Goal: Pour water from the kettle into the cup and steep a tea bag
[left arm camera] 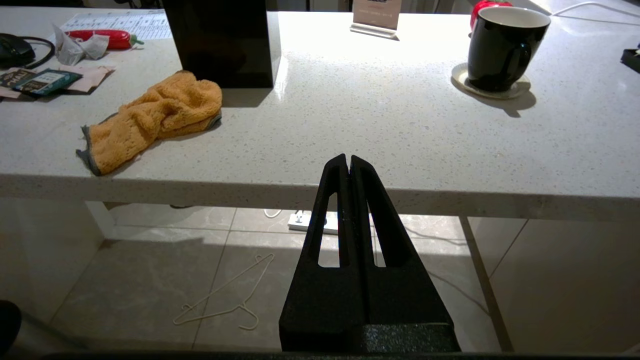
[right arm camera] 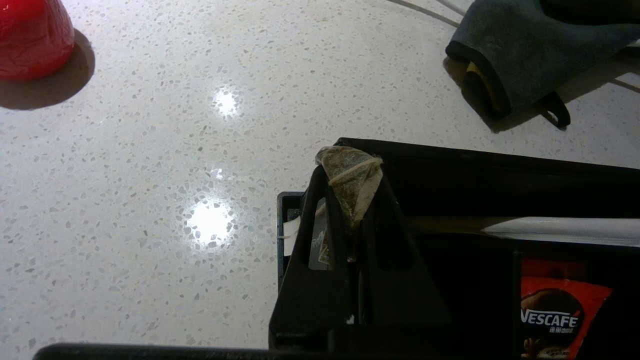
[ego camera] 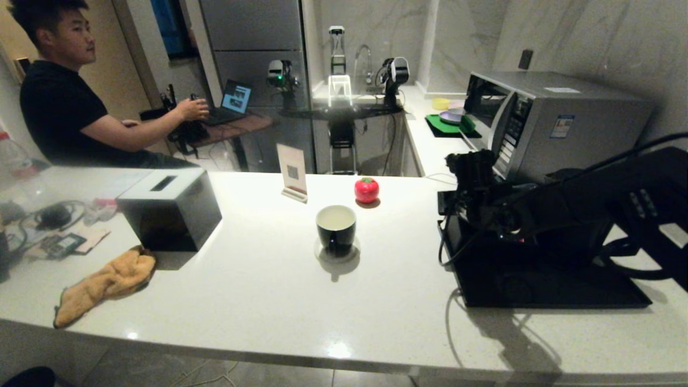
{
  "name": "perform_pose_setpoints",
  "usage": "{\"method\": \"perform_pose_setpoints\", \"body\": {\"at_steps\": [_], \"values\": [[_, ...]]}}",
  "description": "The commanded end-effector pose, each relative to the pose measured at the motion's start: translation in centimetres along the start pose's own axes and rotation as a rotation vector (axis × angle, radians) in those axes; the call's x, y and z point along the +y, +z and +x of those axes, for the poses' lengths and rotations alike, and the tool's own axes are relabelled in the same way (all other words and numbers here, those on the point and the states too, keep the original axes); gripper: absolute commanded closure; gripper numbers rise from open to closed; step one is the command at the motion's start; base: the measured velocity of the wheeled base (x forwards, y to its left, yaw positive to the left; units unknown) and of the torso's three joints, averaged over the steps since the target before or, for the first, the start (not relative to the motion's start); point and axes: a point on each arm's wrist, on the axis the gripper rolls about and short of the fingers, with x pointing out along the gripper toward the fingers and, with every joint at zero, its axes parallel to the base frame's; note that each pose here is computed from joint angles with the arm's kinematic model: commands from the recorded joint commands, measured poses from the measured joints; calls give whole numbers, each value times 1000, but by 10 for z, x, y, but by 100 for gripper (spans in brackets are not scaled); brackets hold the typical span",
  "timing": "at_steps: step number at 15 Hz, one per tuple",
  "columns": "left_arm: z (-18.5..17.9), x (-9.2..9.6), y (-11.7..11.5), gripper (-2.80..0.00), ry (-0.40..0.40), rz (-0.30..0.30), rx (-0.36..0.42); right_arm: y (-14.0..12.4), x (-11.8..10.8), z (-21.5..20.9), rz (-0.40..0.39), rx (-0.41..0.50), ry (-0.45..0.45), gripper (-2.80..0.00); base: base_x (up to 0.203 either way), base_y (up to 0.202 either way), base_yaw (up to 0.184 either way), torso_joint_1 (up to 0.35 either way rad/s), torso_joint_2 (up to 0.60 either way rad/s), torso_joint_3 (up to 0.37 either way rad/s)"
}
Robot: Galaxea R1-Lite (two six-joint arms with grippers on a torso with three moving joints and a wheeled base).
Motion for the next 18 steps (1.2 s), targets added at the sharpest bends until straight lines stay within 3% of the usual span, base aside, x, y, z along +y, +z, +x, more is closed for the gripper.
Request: {"method": "perform_pose_setpoints", "body": {"at_steps": [1, 18], "values": [[0, 0, 0, 0, 0, -1, 0, -2, 1, 1, 0, -1, -2, 0, 0, 0, 0, 0, 0, 0], [0, 0, 0, 0, 0, -1, 1, -20, 8, 19, -5, 3, -4, 0, 0, 0, 0, 0, 0, 0]]}}
